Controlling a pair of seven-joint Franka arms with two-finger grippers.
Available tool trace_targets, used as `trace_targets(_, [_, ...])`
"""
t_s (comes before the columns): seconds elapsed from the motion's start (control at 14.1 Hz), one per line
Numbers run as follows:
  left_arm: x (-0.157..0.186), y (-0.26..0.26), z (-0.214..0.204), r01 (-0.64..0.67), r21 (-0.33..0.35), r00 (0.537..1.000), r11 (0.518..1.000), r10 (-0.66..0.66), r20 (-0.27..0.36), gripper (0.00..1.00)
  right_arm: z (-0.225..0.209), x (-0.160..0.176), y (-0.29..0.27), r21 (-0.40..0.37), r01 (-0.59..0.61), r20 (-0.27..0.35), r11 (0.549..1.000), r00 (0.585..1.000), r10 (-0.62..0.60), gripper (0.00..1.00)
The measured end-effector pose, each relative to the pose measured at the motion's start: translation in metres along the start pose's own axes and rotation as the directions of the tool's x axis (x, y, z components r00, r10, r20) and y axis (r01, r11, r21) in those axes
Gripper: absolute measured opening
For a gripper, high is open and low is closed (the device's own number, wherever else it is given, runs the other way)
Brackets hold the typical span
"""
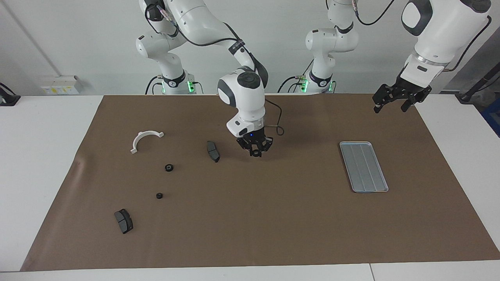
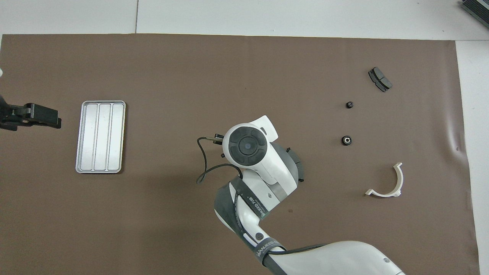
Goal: Pick bearing gear from pile to tray
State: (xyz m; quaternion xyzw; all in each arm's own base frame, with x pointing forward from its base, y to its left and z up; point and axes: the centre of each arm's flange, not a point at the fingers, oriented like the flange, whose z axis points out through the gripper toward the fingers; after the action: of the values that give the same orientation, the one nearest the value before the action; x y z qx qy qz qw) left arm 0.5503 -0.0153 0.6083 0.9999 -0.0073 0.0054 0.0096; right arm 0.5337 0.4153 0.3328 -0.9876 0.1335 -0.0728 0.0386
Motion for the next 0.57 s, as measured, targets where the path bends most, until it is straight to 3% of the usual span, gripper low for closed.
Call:
trace_targets(0.43, [-0.001, 0.009, -0.001, -0.016, 0.0, 1.0, 1.0, 0.016, -0.001, 1.0, 0.033, -0.016, -0.02, -0.003, -0.01, -0.009, 1.0, 1.0, 0.01, 0.35])
trace_targets(0.57, [-0.001, 0.012, -0.002, -0.022, 0.0, 1.0, 1.0, 0.022, -0.002, 1.0, 0.033, -0.015, -0.019, -0.005, -0.008, -0.012, 1.0, 1.0, 0.008, 0.49])
